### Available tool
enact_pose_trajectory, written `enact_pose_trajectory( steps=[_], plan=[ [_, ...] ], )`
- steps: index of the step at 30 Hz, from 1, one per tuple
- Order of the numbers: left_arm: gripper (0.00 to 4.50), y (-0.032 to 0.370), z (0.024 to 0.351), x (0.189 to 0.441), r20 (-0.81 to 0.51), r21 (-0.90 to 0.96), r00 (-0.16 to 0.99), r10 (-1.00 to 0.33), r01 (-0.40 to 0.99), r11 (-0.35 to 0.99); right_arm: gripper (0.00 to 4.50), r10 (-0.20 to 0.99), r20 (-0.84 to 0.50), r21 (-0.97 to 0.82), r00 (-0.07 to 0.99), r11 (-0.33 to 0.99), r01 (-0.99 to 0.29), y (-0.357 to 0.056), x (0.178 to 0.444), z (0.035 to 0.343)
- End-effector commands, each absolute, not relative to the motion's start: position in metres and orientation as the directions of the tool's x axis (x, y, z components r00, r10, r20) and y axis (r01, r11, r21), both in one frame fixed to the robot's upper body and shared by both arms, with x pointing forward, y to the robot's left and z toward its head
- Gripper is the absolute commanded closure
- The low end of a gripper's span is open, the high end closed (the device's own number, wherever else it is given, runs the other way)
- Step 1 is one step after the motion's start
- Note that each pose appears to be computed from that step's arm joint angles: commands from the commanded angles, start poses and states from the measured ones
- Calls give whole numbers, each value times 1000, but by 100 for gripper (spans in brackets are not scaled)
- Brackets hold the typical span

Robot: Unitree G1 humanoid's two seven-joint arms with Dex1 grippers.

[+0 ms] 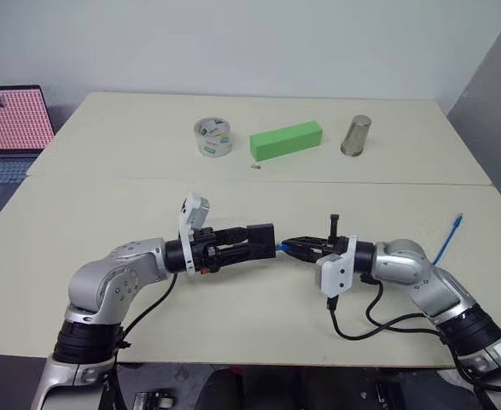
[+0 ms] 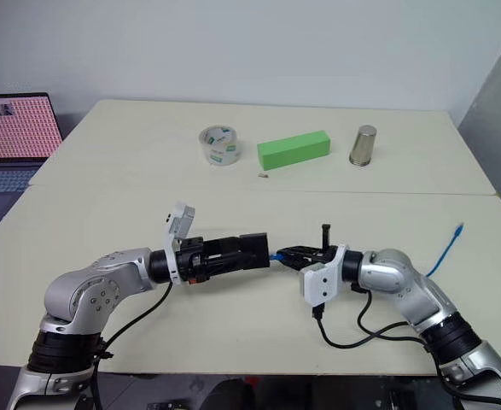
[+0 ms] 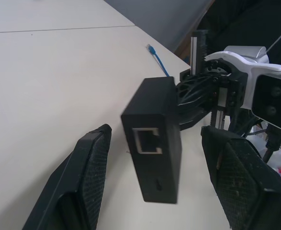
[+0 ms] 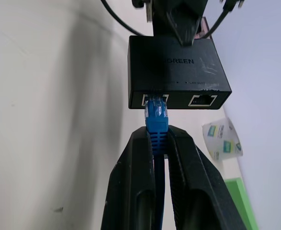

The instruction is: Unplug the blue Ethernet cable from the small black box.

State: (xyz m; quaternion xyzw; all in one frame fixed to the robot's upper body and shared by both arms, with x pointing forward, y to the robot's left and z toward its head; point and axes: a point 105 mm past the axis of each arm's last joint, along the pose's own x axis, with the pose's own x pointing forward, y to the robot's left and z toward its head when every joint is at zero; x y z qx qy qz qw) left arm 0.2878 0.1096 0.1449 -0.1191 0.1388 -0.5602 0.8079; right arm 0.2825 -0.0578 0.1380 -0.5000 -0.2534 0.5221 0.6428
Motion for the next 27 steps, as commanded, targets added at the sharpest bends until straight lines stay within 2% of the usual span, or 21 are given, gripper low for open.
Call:
enact_pose_trajectory(
  steps=[1, 3, 6, 10, 15, 18, 20, 21, 23, 25, 27],
  plan=[
    [132, 109, 152, 286, -56, -338, 327, -943, 883, 326, 439, 940, -143, -932, 308, -23, -362, -55, 281, 156],
    [132, 108, 153, 285, -44, -343, 320, -946, 885, 315, 439, 942, -137, -933, 306, -19, -359, -55, 281, 157],
    [176, 108, 155, 283, -29, -352, 306, -952, 888, 296, 439, 943, -130, -934, 306, -13, -356, -55, 281, 159],
    [275, 108, 155, 283, -29, -352, 303, -952, 889, 294, 439, 949, -111, -940, 296, -4, -341, -54, 279, 161],
    [368, 109, 156, 283, -27, -350, 301, -953, 890, 291, 439, 955, -111, -949, 275, -19, -316, -51, 277, 163],
    [370, 109, 157, 284, -25, -347, 298, -954, 893, 288, 439, 955, -150, -947, 255, -64, -315, -52, 275, 158],
    [370, 109, 157, 283, -24, -344, 291, -956, 896, 282, 369, 954, -168, -938, 249, -77, -338, -54, 274, 157],
    [370, 109, 157, 283, -24, -343, 288, -957, 897, 278, 359, 952, -179, -931, 249, -82, -355, -56, 274, 157],
    [370, 109, 157, 282, -25, -337, 281, -959, 901, 272, 312, 943, -215, -911, 253, -100, -400, -60, 274, 157],
    [370, 109, 158, 281, -24, -330, 273, -962, 906, 265, 272, 933, -257, -877, 253, -115, -467, -65, 272, 157],
    [370, 108, 159, 280, -24, -321, 259, -966, 913, 253, 226, 927, -292, -794, 236, -98, -599, -70, 266, 159]
  ],
)
